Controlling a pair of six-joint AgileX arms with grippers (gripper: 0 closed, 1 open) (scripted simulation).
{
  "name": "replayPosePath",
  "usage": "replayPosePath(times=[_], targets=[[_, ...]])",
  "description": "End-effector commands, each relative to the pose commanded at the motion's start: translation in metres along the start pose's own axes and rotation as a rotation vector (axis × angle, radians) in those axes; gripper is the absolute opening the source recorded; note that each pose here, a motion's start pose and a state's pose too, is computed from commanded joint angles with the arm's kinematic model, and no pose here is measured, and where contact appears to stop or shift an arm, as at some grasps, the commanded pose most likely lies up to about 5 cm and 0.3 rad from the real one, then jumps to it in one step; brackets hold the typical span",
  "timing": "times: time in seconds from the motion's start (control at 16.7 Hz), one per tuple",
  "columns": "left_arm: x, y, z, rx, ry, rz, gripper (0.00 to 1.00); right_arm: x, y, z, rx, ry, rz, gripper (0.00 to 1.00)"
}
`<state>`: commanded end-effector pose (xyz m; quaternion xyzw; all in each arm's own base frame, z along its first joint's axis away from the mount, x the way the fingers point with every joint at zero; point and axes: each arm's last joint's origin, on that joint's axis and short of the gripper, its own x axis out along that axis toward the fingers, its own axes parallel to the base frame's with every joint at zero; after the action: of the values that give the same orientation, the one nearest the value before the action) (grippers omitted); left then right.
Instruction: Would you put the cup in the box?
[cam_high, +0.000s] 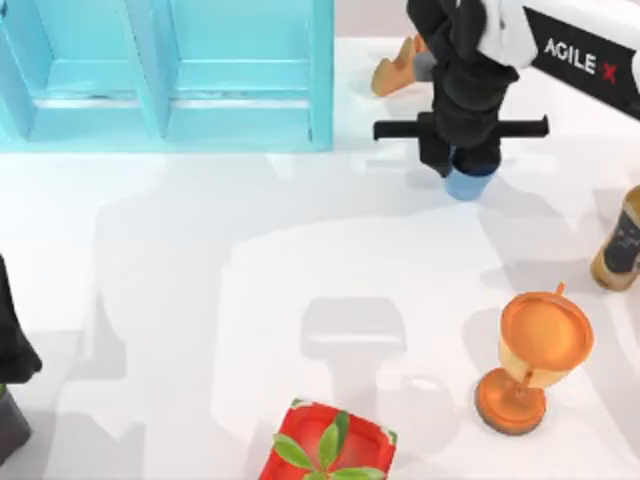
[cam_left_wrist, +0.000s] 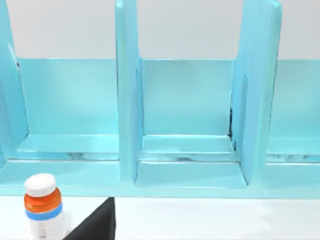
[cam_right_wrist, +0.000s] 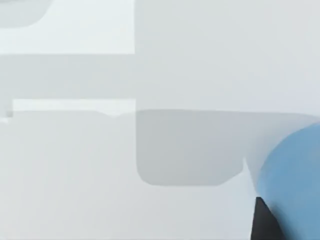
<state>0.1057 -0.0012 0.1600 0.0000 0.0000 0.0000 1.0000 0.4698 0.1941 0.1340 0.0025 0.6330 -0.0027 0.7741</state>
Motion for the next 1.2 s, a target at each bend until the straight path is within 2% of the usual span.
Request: replayPosePath(times=[0.12, 0.24, 0.48, 0.66, 0.78, 1.02, 1.2], targets=[[0.0, 0.0, 0.0, 0.0, 0.0, 0.0, 1.0, -0.005, -0.007, 0.003, 0.004, -0.01, -0.002, 0.0], [0.0, 0.0, 0.0, 0.0, 0.0, 0.0, 1.0, -0.024, -0.035, 0.012, 0.032, -0.046, -0.011, 0.0], [0.0, 0.0, 0.0, 0.0, 0.0, 0.0, 1.0, -0.086, -0.145, 0.014, 0.111, -0.092, -0.068, 0.0], [0.0, 0.0, 0.0, 0.0, 0.0, 0.0, 1.0, -0.121, -0.23, -0.02, 0.104, -0.018, -0.113, 0.0], [0.0, 0.0, 0.0, 0.0, 0.0, 0.0, 1.0, -0.138, -0.27, -0.052, 0.073, 0.059, -0.109, 0.0], [0.0, 0.0, 0.0, 0.0, 0.0, 0.0, 1.0, -0.162, -0.303, -0.107, 0.013, 0.165, -0.041, 0.0], [0.0, 0.0, 0.0, 0.0, 0.0, 0.0, 1.0, -0.169, -0.308, -0.121, 0.0, 0.184, -0.013, 0.0]])
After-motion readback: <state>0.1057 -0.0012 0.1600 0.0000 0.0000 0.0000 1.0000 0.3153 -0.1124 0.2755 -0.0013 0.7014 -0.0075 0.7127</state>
